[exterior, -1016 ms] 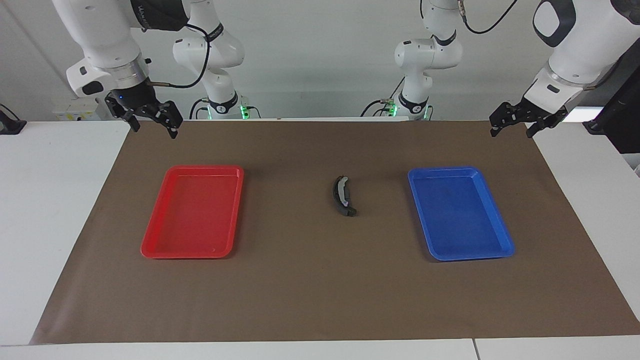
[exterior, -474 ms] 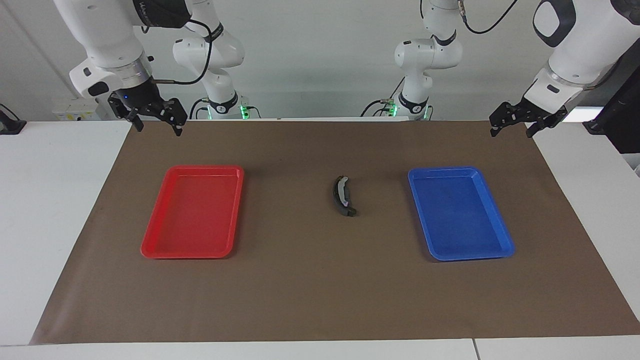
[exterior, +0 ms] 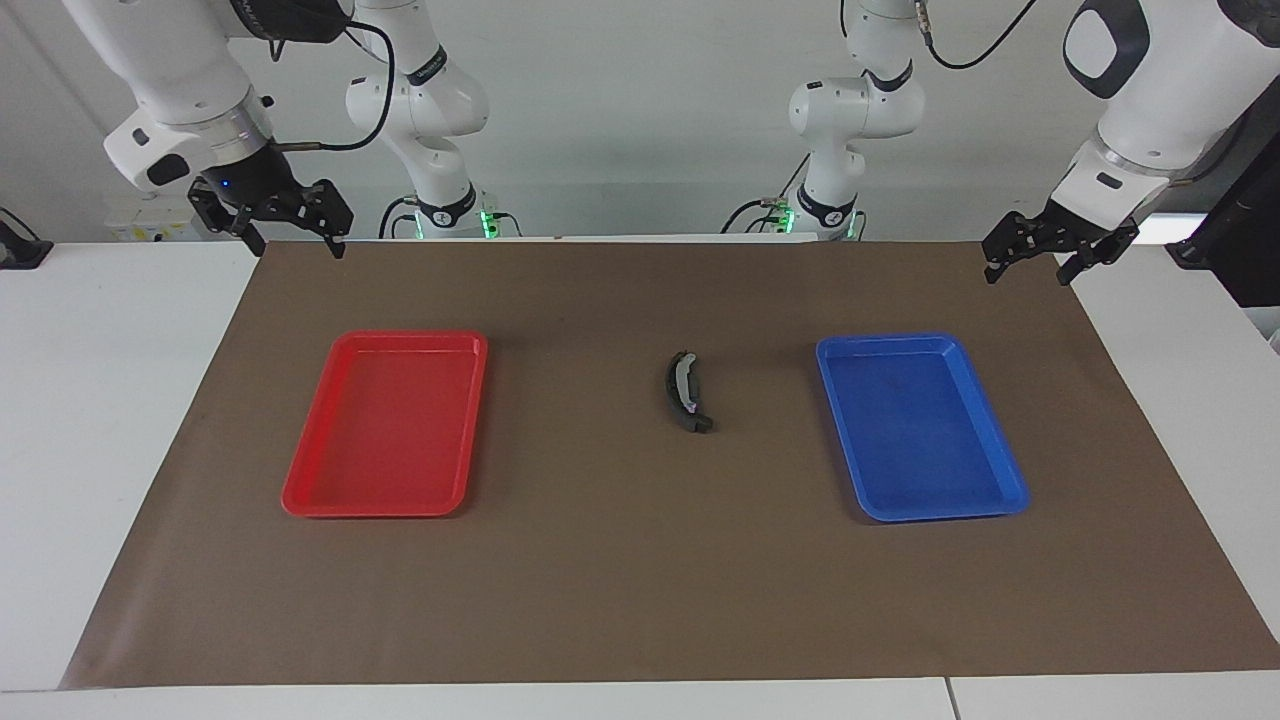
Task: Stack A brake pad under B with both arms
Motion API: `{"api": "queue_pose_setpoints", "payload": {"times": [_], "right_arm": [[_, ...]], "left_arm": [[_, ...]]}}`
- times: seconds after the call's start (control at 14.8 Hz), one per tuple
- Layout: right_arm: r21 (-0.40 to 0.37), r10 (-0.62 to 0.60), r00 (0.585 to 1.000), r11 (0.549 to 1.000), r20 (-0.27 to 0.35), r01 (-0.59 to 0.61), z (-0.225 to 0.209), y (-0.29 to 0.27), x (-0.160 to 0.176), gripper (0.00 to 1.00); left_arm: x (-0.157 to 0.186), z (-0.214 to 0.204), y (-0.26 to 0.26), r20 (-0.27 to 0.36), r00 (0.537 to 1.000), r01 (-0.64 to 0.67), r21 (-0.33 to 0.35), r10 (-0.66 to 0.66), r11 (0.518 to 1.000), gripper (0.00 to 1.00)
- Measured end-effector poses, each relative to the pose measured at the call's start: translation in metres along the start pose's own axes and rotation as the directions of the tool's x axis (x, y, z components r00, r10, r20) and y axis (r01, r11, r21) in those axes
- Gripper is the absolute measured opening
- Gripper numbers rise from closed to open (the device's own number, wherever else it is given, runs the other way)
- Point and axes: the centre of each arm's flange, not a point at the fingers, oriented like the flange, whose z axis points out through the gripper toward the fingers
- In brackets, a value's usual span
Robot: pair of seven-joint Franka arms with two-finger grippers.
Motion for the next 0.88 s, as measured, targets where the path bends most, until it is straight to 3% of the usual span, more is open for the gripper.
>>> {"api": "queue_pose_setpoints", "payload": {"times": [0.27,0.88], "right_arm": [[-0.001,0.002,1.000,1.000,-0.003,-0.002,-0.0005,-0.0036,0.0005,1.00],[-0.001,0.020,1.000,1.000,-0.016,-0.020,-0.0009,-0.0069,0.0027,1.00]], "left_arm": [[0.0034,-0.0008,0.0016,-0.028,1.000,-0.004,-0.012,0.004,1.000,0.99],[0.0027,-0.0017,0.0033,-0.023,1.000,-0.007,-0.013,0.007,1.000,0.99]]}}
